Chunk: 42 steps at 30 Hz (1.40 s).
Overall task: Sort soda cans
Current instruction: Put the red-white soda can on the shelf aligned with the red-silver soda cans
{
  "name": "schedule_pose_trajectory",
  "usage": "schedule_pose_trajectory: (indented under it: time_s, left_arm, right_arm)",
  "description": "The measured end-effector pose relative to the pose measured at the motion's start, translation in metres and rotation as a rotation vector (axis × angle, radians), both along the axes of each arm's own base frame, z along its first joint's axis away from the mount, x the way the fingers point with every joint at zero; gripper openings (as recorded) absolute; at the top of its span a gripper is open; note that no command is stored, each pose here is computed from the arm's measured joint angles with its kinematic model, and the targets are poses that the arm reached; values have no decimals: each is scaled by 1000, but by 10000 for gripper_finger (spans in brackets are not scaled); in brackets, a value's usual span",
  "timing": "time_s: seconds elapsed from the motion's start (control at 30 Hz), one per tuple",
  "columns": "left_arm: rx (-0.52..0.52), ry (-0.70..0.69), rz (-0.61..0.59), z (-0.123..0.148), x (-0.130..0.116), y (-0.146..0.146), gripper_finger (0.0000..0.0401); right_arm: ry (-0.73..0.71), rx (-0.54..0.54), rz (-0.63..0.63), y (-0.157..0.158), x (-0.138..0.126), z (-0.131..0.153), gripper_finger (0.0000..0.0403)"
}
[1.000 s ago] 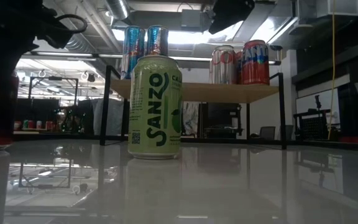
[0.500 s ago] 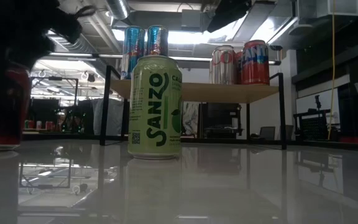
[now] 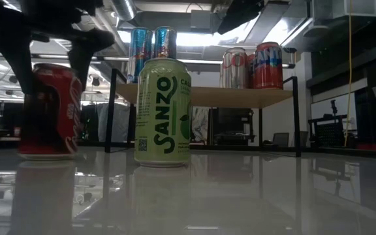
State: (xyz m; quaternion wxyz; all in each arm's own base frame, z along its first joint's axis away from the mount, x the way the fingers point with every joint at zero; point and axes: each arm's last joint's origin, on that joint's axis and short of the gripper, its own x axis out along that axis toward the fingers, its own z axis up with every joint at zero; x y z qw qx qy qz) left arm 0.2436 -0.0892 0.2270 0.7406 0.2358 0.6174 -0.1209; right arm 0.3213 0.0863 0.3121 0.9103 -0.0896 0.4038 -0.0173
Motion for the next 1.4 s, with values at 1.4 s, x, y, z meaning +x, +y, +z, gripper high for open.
schedule_pose_trajectory:
  time_s: [1.4]
  left_arm:
    - [13,-66,-65,0,6,-3,372]
  right_arm:
    - [6,-2,0,0,0,0,381]
